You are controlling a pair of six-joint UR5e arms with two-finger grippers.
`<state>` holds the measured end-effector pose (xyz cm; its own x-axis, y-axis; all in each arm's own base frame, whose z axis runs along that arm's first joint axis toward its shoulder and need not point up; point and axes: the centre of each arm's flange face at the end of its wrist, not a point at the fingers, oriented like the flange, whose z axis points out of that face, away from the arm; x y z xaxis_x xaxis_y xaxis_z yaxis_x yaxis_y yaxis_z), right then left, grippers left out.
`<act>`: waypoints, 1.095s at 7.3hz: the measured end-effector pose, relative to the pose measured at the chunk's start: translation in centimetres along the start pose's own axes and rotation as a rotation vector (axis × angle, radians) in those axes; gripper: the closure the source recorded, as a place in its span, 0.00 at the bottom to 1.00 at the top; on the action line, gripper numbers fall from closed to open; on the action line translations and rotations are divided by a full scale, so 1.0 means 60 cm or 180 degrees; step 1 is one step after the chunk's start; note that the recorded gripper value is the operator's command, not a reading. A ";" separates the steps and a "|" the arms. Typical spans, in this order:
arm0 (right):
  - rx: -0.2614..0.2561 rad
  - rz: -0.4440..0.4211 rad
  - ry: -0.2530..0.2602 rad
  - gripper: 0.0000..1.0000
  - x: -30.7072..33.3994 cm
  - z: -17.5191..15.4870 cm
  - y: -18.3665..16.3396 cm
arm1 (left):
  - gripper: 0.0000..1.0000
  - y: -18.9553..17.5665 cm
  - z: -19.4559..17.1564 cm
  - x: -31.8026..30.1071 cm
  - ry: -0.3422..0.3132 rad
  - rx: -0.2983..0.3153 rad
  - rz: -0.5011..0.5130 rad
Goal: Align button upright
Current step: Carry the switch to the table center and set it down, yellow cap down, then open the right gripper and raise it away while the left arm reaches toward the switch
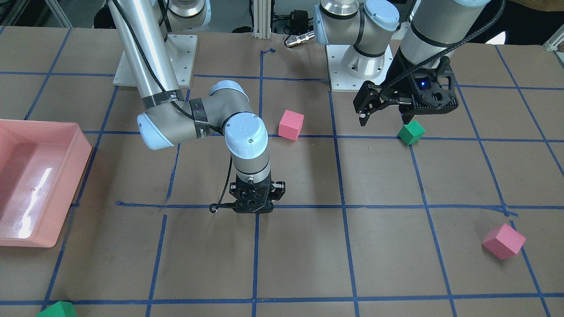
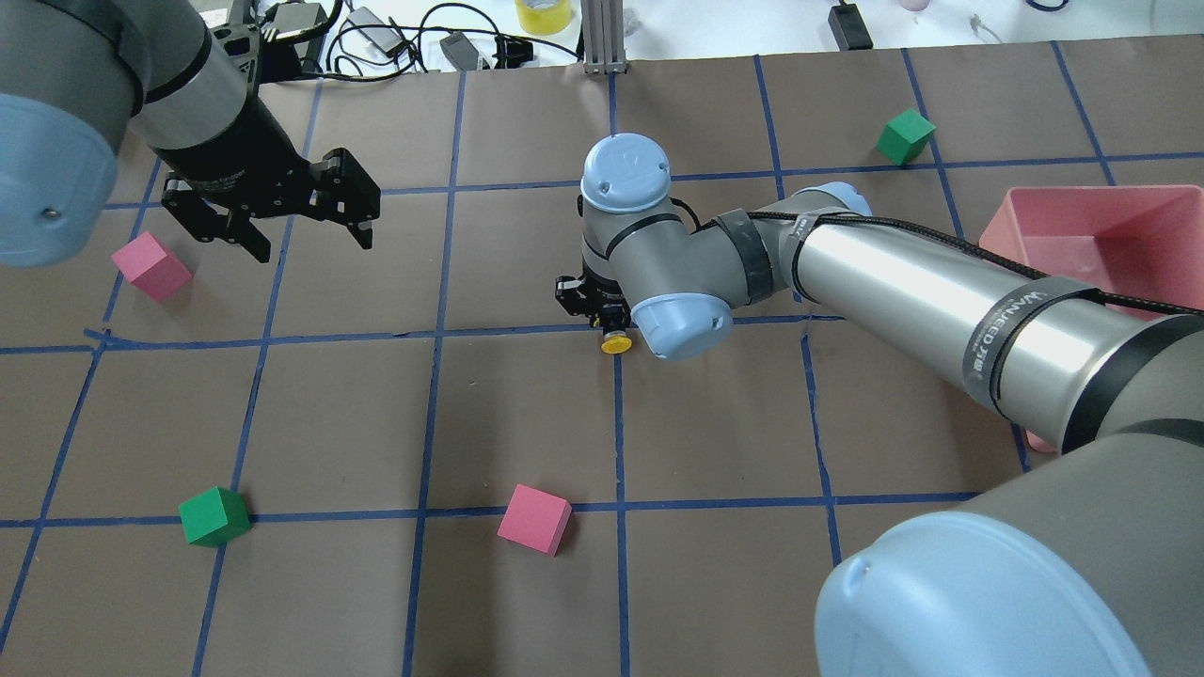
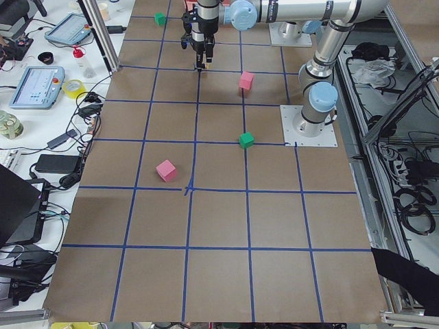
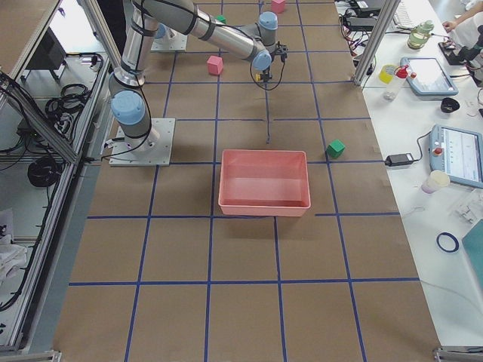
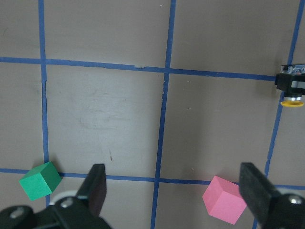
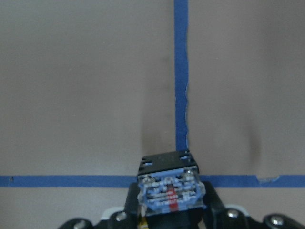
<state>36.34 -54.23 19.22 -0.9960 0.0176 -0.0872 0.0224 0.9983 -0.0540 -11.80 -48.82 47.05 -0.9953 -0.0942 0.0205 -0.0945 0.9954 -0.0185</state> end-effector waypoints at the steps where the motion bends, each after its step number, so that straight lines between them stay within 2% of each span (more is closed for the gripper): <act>1: -0.0003 0.0001 -0.0003 0.00 0.001 -0.002 0.002 | 0.00 0.000 0.001 0.000 0.0000 -0.0004 0.0000; 4: 0.0061 -0.0032 -0.0029 0.00 0.000 -0.037 0.005 | 0.00 0.001 0.003 0.000 -0.0001 -0.0010 0.0000; 7: 0.0049 -0.0026 0.0001 0.00 0.005 -0.030 0.011 | 0.00 0.000 -0.002 0.000 0.0023 0.0020 0.0001; 8: 0.0103 -0.0030 0.0003 0.00 0.010 -0.056 -0.002 | 0.00 0.000 -0.002 0.000 0.0019 0.0020 0.0003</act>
<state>35.47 -54.16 22.51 -0.9963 0.0083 -0.0856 0.0158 0.9961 -0.0868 -11.83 -48.82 47.17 -0.9953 -0.0932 0.0266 -0.0938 0.9953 -0.0249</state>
